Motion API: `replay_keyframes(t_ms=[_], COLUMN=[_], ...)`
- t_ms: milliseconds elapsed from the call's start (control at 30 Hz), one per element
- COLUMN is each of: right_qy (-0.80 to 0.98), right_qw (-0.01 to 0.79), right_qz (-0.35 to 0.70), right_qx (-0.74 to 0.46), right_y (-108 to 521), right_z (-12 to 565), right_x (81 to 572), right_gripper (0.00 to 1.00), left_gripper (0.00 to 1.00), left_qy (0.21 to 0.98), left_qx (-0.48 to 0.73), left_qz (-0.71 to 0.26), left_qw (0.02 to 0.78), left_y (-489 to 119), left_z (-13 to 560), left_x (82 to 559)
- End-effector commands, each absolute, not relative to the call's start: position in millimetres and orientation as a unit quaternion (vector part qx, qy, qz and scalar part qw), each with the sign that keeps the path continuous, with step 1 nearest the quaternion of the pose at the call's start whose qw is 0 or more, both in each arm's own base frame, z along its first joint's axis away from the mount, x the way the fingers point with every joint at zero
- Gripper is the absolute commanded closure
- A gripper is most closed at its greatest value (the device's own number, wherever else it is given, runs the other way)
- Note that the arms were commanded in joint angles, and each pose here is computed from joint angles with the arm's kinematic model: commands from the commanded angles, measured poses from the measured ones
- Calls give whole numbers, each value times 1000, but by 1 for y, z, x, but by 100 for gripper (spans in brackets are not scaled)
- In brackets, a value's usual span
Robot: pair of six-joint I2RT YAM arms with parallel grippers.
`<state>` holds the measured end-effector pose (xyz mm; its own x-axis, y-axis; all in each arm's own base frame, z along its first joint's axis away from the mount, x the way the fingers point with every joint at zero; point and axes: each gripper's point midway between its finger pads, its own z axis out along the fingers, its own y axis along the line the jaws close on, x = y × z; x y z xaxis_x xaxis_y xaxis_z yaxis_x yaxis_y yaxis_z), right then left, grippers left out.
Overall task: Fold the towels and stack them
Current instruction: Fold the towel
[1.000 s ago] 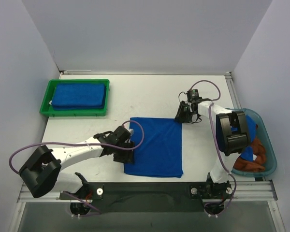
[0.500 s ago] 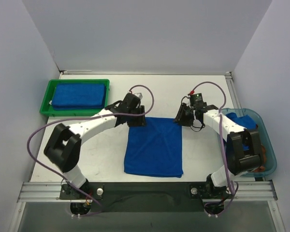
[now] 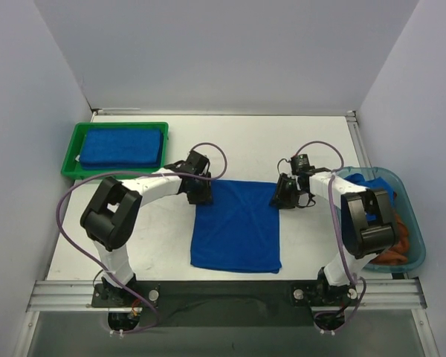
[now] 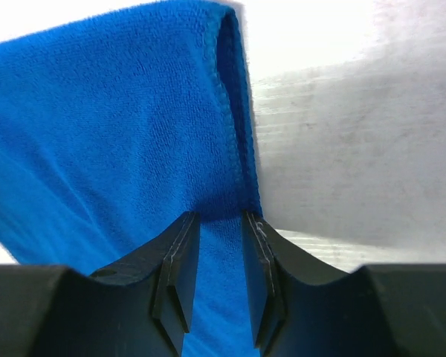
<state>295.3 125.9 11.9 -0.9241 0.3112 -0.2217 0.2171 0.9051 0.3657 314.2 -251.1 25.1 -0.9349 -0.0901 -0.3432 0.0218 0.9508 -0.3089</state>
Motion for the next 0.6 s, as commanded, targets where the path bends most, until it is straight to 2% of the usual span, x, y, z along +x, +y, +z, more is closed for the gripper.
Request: replay_keyframes(t_ms=[0,67,200,233,300,333,367,433,567], right_qy=[971,972,970,970,968,968,970,968,965], right_qw=[129,133,172,179,206,213,213,229,210], right_qz=[141,138,151,151,144,130,116,86,53], right_qx=[142,133,83,71,20,4,-8,-60,-146], right_y=[114,111,115,114,113,108,104,95,85], right_z=[1,1,26,33,52,57,60,68,69], right_x=[299,302,318,320,335,340,341,353,362], right_gripper=[70,70,69,69,67,64,62,57,55], left_gripper=[52,52,39,33,26,16,13,12,11], left_qy=[970,969,960,957,948,947,943,938,926], left_qx=[-35,-33,-4,16,38,47,70,101,179], left_qz=[-143,-146,-158,-156,-147,-134,-109,-91,-53], left_qw=[194,196,230,244,279,288,306,320,326], left_y=[-237,-236,-237,-236,-233,-229,-221,-219,-216], left_z=[24,26,58,66,85,89,92,100,101], left_x=[322,323,332,335,345,349,355,363,380])
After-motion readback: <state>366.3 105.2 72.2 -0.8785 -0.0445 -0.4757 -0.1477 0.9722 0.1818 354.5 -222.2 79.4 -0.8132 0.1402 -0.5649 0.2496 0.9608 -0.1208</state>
